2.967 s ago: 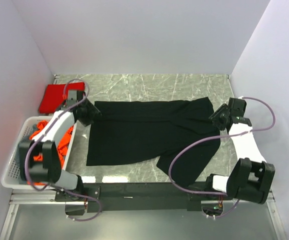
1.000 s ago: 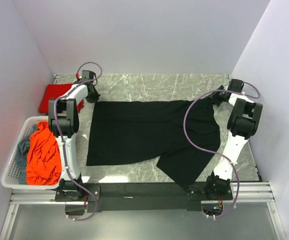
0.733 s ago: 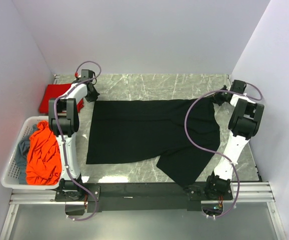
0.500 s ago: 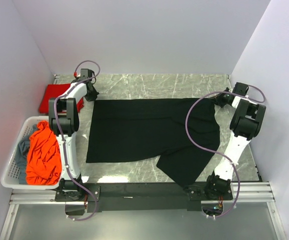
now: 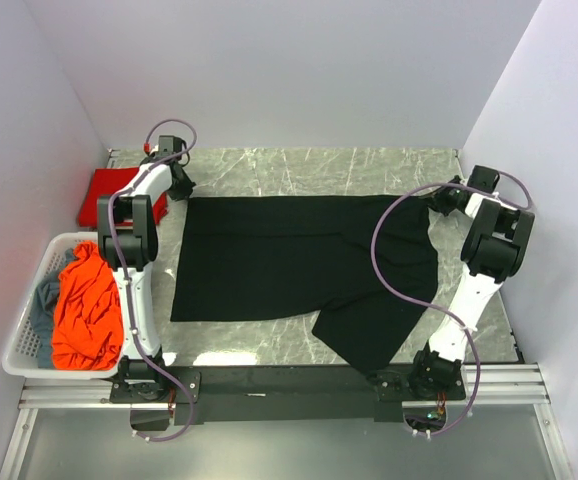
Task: Fold and stack the t-shirts
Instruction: Fold the tshirt
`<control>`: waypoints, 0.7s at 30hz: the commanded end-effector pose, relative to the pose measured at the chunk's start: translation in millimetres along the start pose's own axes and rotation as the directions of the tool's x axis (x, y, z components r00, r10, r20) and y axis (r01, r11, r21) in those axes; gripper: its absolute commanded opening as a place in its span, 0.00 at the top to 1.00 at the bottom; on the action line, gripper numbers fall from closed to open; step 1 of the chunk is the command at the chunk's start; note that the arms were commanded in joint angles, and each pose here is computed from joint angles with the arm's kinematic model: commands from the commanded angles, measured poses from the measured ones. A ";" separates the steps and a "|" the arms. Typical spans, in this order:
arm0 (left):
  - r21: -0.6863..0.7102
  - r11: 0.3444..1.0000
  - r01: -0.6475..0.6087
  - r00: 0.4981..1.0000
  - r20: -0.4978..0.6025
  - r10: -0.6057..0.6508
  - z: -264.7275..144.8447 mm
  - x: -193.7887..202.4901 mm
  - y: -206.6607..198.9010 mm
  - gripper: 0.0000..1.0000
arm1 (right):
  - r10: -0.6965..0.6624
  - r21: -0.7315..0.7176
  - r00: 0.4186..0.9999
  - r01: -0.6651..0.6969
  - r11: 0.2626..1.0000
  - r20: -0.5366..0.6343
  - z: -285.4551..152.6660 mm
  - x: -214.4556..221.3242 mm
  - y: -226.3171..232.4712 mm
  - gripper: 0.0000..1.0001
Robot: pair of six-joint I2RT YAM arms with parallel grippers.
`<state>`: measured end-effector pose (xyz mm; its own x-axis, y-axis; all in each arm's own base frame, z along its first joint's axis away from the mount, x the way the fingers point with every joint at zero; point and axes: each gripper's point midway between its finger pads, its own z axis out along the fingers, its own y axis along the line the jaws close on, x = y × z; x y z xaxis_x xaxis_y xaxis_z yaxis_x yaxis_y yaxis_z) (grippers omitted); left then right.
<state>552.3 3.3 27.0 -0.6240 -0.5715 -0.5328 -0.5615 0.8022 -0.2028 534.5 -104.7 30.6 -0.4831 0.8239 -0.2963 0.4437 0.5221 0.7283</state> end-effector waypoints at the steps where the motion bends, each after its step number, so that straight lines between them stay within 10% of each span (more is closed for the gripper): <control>1: -0.053 0.999 0.008 1.000 0.015 -0.008 3.2 -8.2 22.3 0.84 | -0.057 -0.029 0.988 0.062 0.998 0.143 -30.4 -43.8 31.2 0.78; 9: -0.014 1.000 0.013 0.998 0.064 -0.012 -20.9 -27.9 12.8 0.59 | -0.145 0.012 0.978 0.144 0.989 0.153 -49.0 -41.9 53.5 0.51; 21: 0.081 0.997 -0.018 0.988 0.155 0.005 -118.1 -48.2 -13.6 0.03 | -0.380 0.170 0.915 0.356 0.919 0.136 -110.8 14.7 94.2 0.43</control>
<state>532.6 12.6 90.6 -0.5851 -0.5609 -0.5857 -0.5492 0.8055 -0.2228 507.8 -85.9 141.1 -0.4774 0.6708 -0.5675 0.3807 0.7400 0.5544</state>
